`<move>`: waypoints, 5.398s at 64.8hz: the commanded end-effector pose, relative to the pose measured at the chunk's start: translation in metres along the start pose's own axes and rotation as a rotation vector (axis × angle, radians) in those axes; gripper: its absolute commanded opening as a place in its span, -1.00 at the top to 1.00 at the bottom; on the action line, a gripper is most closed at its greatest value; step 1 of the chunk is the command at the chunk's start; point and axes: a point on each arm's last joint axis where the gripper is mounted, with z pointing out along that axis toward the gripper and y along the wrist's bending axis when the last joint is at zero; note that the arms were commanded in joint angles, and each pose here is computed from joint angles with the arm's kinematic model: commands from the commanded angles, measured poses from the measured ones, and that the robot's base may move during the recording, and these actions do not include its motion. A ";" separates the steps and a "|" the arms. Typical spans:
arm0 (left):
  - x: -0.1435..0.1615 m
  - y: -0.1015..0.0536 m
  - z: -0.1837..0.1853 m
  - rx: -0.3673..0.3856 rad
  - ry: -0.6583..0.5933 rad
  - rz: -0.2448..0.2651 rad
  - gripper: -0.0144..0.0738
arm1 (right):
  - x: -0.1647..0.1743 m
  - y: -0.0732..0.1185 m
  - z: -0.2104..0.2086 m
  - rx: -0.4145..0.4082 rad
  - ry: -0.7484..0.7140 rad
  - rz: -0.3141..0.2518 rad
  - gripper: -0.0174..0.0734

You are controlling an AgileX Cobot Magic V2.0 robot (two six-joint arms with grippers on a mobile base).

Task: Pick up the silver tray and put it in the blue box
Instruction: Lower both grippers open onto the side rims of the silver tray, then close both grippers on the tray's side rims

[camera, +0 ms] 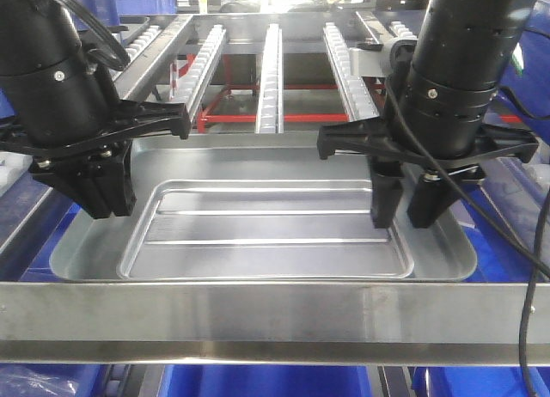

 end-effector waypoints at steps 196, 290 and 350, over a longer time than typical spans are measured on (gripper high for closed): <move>-0.016 -0.020 0.003 0.019 -0.065 0.061 -0.04 | -0.011 0.000 -0.005 -0.020 -0.038 0.013 -0.23; -0.014 -0.020 0.018 0.003 -0.031 0.063 0.20 | -0.012 0.001 -0.005 -0.031 -0.055 0.016 -0.23; -0.012 -0.021 0.018 0.015 -0.019 0.041 0.71 | -0.012 0.001 -0.005 -0.030 -0.054 0.016 0.50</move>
